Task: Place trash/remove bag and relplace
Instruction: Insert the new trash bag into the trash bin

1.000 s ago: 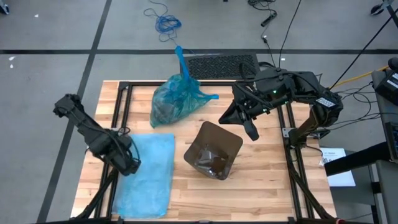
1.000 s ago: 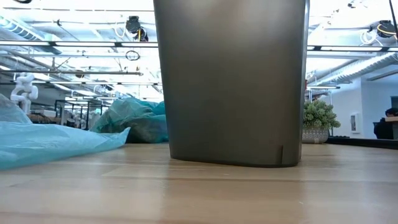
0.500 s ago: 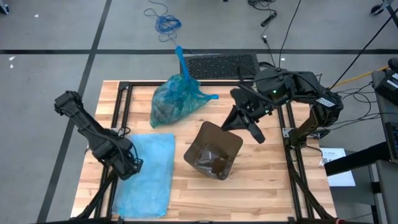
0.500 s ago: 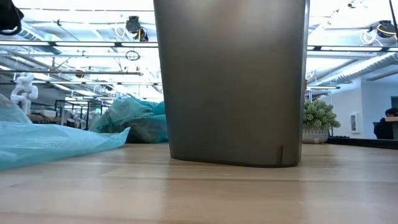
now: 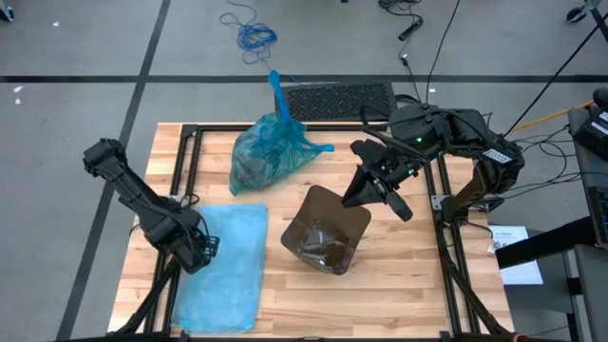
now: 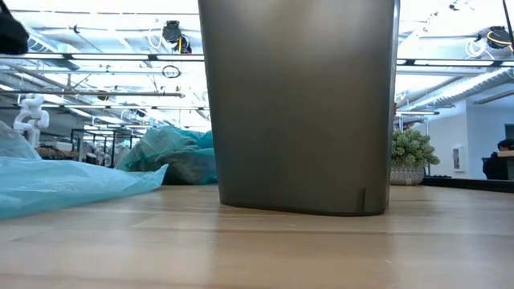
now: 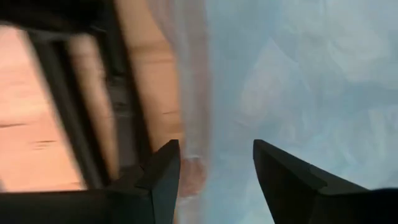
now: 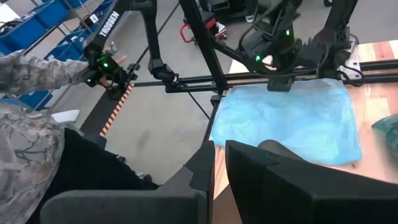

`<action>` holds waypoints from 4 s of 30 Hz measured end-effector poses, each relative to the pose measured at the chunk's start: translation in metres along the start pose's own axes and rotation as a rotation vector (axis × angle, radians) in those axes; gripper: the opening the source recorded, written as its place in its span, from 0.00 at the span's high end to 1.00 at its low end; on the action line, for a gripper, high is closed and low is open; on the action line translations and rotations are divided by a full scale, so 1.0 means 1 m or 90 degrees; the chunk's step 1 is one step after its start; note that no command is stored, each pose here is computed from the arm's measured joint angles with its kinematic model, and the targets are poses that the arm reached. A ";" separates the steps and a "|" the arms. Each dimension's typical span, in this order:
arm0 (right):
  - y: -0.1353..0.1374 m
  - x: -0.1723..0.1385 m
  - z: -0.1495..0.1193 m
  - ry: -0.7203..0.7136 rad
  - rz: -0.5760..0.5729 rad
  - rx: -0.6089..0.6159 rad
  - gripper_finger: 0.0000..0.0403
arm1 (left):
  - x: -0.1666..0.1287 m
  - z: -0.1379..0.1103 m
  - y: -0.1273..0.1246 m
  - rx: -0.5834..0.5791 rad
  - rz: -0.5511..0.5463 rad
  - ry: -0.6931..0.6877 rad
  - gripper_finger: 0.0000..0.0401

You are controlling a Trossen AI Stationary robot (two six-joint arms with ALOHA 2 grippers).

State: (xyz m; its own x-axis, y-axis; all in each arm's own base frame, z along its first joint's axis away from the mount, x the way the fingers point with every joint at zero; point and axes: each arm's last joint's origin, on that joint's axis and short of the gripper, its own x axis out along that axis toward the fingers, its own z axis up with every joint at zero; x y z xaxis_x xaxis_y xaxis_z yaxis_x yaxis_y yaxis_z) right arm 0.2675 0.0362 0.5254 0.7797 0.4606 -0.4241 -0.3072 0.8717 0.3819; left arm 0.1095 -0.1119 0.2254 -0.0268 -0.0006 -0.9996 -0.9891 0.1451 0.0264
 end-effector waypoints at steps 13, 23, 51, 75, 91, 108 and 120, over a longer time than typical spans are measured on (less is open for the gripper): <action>-0.001 0.000 0.000 -0.002 -0.002 -0.008 0.92 | 0.026 -0.005 -0.009 0.008 -0.078 0.034 0.78; -0.001 0.000 0.000 -0.002 -0.005 -0.009 0.92 | -0.019 -0.012 -0.025 0.066 -0.222 -0.008 1.00; 0.014 -0.025 0.020 -0.169 0.013 -0.075 0.92 | -0.335 0.058 0.014 0.272 -0.801 -0.648 1.00; 0.018 0.093 0.017 -0.145 -0.377 -0.284 0.65 | -0.395 0.079 0.029 0.301 -0.729 -0.965 1.00; 0.041 0.207 0.000 -0.078 -0.761 -0.572 0.40 | -0.414 0.090 0.043 0.268 -0.592 -1.070 1.00; 0.104 0.188 -0.006 -0.170 -0.884 -0.432 0.40 | -0.389 0.076 0.023 0.383 -0.567 -0.969 1.00; 0.177 0.117 -0.019 -0.362 -0.783 -0.113 0.40 | -0.363 0.065 0.020 0.471 -0.628 -0.803 1.00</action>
State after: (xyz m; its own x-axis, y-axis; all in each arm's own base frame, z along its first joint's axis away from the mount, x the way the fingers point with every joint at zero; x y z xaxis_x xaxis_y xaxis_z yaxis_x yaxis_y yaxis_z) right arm 0.2941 0.2474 0.5280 0.6991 -0.7150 -0.0004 0.7097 0.6940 -0.1208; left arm 0.1091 -0.0444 0.5886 0.9573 0.2858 -0.0437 -0.2889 0.9395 -0.1841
